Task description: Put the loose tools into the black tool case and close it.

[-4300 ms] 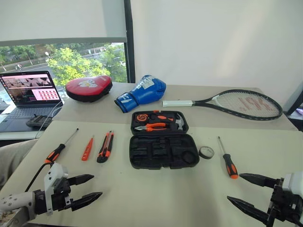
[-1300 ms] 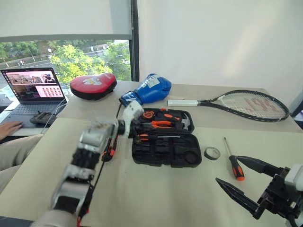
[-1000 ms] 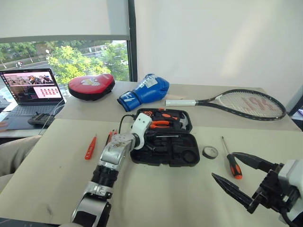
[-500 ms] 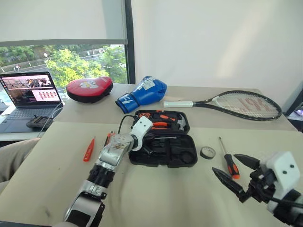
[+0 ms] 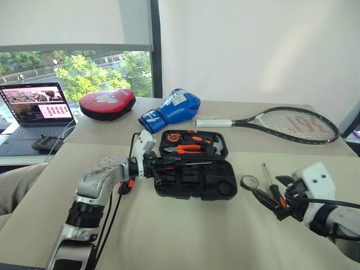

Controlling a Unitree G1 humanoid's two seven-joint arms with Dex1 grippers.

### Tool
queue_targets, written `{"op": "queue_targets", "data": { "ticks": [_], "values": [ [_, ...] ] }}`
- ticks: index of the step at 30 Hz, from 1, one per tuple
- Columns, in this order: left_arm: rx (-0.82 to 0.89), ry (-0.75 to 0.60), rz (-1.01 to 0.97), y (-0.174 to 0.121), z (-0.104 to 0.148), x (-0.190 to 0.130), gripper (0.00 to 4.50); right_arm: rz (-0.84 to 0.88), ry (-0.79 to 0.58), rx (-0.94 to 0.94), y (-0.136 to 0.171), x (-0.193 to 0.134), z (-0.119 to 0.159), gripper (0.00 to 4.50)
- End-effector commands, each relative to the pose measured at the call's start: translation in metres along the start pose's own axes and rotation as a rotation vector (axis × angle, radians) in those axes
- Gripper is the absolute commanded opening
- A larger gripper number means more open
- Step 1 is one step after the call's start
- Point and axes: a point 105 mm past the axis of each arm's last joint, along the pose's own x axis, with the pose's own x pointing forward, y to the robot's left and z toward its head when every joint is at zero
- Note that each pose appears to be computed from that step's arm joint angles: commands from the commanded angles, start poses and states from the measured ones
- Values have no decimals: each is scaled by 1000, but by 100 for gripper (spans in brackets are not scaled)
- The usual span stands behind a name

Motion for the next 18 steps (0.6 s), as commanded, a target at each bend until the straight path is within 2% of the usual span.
{"op": "queue_targets", "data": {
  "ticks": [1, 4, 7, 8, 9, 13, 18],
  "values": [
    [41, 10, 86, 6, 6, 12, 147, 4, -17, -10, 0, 1, 5, 450],
    [11, -9, 176, 12, 10, 34, 147, 10, -46, -24, 4, 1, 9, 450],
    [0, 41, 342, 30, -9, 48, 70, 112, -224, -37, 24, -9, 34, 450],
    [-3, 47, 392, 35, -14, 49, 25, 142, -268, -53, 31, -14, 41, 450],
    [-6, 54, 423, 39, -17, 49, 3, 163, -290, -60, 35, -18, 43, 450],
    [10, 100, 509, 48, -36, 50, 3, 260, -325, -68, 53, -30, 46, 450],
    [36, 189, 432, 34, -61, 65, 3, 246, -337, -83, 54, -36, 46, 450]
  ]
}}
